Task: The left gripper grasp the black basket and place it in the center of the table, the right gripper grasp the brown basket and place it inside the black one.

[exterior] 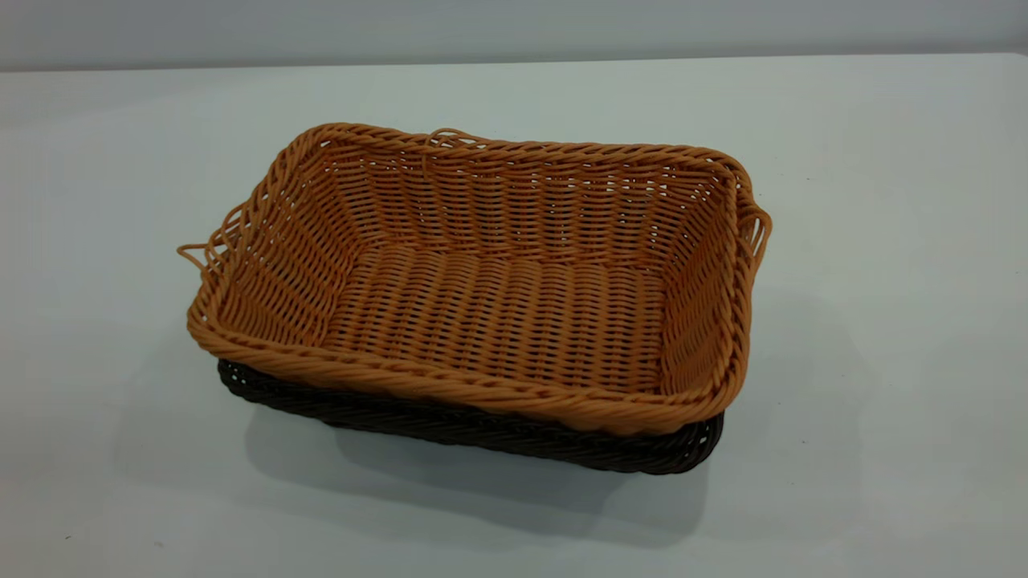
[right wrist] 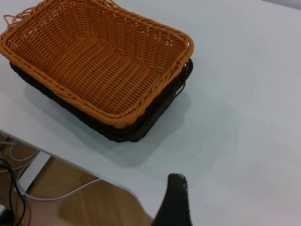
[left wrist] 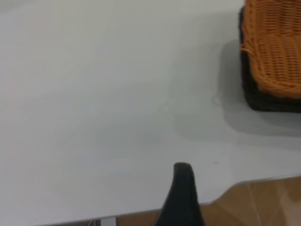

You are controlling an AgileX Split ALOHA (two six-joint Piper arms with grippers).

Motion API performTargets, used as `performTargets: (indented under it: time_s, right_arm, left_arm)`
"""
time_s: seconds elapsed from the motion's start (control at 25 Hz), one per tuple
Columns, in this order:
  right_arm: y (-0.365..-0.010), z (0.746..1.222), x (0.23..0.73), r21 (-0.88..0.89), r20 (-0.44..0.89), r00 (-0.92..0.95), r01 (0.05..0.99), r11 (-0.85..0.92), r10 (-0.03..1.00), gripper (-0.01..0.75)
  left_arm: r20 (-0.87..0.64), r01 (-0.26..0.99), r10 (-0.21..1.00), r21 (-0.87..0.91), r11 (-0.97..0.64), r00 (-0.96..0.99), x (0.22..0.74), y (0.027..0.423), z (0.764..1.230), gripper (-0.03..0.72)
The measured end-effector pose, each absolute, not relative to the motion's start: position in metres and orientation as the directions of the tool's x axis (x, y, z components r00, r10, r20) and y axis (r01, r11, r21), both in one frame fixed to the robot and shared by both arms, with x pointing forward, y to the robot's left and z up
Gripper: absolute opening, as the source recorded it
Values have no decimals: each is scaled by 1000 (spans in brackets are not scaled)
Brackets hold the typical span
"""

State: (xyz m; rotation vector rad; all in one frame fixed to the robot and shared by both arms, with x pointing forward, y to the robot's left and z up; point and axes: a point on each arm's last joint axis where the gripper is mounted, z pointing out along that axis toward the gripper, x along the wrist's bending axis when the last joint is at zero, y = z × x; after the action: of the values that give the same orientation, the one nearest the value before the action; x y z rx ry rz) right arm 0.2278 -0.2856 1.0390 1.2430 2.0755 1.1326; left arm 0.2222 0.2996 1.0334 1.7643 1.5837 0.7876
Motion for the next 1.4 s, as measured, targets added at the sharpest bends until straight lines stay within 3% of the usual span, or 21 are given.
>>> performTargets:
  time_s: [0.76, 1.08, 1.4]
  right_arm:
    - [-286, 1039, 228, 834, 21, -478, 493, 248, 878, 584]
    - [-283, 1039, 232, 837, 23, -212, 538, 97, 977, 584]
    - [-285, 1038, 231, 844, 49, -46, 536, -16, 998, 584]
  left_arm:
    - [19, 616, 998, 786, -54, 64, 223, 299, 1033, 568]
    - [19, 616, 998, 786, -54, 64, 223, 299, 1033, 568]
    - [18, 616, 998, 786, -53, 63, 223, 299, 1033, 568]
